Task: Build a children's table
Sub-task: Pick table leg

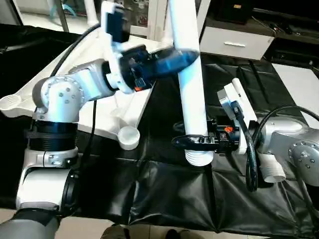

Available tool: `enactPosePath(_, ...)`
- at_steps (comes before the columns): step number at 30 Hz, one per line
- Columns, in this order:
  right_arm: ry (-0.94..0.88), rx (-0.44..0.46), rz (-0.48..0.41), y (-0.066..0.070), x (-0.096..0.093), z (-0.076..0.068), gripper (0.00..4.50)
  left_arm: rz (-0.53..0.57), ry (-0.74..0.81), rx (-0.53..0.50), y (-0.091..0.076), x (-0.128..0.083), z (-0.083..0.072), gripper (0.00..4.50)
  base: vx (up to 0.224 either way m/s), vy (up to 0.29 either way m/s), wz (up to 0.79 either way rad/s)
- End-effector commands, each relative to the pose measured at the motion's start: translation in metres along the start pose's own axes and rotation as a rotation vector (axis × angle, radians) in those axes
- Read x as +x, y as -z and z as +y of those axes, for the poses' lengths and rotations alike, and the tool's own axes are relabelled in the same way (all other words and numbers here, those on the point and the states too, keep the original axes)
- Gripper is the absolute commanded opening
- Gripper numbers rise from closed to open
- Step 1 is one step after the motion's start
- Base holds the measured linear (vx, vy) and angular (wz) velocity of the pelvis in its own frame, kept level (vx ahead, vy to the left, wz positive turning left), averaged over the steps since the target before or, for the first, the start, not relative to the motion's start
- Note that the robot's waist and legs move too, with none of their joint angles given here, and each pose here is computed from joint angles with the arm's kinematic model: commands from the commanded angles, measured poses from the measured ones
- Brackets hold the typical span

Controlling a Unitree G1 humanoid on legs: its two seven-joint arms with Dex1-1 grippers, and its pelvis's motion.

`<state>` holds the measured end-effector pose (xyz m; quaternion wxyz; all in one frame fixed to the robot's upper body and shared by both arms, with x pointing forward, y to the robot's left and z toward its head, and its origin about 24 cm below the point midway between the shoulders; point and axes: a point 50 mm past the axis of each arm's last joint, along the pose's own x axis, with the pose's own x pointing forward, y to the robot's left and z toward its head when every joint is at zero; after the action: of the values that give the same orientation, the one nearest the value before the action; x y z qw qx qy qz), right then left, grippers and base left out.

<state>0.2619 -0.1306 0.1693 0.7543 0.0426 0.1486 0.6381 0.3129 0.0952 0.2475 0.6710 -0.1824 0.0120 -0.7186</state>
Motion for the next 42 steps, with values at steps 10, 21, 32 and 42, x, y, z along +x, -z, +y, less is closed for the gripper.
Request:
enactPosePath(10, 0.012, -0.012, 0.009, 0.002, -0.005, -0.003, 1.98, 0.025, -0.065, -0.004, 0.007, 0.004, 0.005, 1.92, 0.0, 0.0, 0.0)
enactPosePath(21, 0.188, -0.073, -0.031, -0.002, 0.004, -0.02, 2.74, -0.021, -0.264, 0.076, 0.004, -0.001, 0.016, 1.82, 0.0, 0.0, 0.0)
enactPosePath(32, 0.443, -0.092, -0.054, -0.007, 0.022, -0.037, 3.13, 0.121, -0.483, 0.198, 0.016, 0.0, 0.029, 1.82, 0.0, 0.0, 0.0)
enactPosePath(42, 0.504, -0.054, -0.008, 0.0, 0.025, -0.043, 3.13, 0.145, -0.455, 0.229, 0.017, 0.007, 0.029, 1.82, 0.0, 0.0, 0.0)
